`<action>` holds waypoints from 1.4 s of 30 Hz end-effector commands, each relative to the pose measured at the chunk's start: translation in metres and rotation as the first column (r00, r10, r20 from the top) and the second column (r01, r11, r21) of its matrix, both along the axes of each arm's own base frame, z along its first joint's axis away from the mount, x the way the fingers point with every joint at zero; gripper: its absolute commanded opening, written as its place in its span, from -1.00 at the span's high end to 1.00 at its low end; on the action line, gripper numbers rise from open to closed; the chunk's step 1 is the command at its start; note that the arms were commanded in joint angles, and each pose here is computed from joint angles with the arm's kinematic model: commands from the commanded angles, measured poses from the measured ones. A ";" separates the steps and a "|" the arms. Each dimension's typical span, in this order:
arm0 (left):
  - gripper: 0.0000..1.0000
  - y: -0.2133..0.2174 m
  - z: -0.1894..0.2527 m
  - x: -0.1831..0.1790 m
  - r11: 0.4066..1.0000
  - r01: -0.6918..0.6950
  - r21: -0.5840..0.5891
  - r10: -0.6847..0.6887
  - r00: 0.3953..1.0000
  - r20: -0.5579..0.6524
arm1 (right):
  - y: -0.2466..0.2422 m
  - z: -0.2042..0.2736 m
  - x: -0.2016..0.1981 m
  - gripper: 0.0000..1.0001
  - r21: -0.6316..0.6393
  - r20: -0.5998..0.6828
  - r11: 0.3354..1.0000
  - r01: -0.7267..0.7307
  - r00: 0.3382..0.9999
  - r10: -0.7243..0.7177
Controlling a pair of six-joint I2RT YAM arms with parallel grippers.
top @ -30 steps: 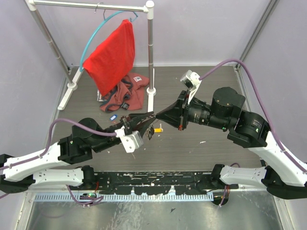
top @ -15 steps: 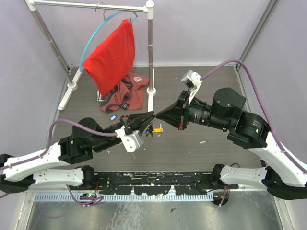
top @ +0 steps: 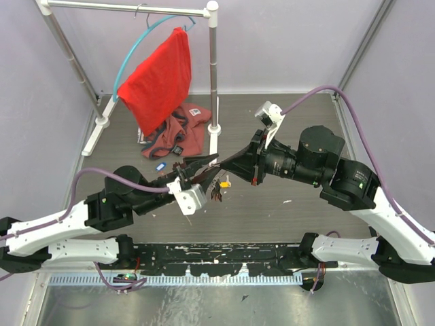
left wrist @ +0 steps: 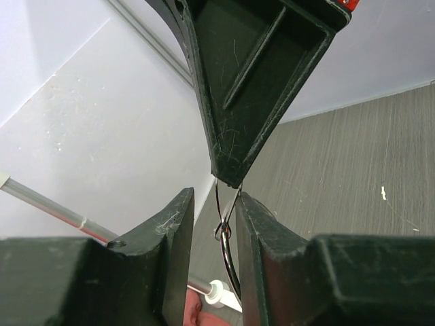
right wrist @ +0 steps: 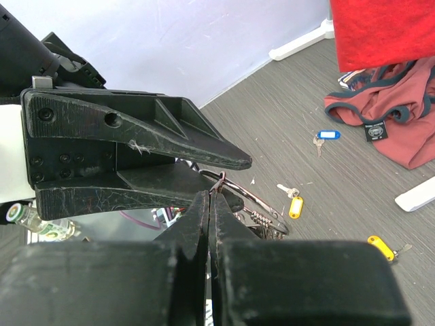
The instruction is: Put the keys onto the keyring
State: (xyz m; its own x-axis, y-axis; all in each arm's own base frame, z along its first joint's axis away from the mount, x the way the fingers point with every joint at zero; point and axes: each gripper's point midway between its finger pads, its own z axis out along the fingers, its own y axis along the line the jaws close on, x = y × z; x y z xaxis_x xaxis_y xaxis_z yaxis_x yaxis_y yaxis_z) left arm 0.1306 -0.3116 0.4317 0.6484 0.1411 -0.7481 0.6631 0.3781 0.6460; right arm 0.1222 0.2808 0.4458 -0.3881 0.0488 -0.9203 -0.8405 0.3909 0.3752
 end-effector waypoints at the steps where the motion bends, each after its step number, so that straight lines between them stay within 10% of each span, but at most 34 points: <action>1: 0.25 0.005 0.021 0.001 0.999 -0.014 -0.041 0.015 1.000 0.008 | -0.005 0.025 -0.003 0.98 0.084 0.044 0.997 0.001 0.999 -0.005; 36: 0.32 0.005 0.023 0.002 0.999 -0.019 -0.027 0.020 0.999 0.030 | -0.004 0.023 -0.001 0.98 0.084 0.040 0.996 0.010 0.999 -0.013; 42: 0.75 0.005 0.022 0.002 0.999 -0.023 -0.024 0.024 0.999 0.031 | -0.004 0.023 -0.001 0.98 0.084 0.037 0.996 0.010 0.999 -0.013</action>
State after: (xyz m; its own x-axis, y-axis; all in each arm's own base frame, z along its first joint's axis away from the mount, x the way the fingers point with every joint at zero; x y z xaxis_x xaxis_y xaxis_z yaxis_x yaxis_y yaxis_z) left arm 0.1357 -0.3118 0.4271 0.6570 0.1970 -0.7277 0.6408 0.3625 0.6767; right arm 0.1241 0.2805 0.4472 -0.3829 0.0647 -0.9215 -0.8379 0.3958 0.3759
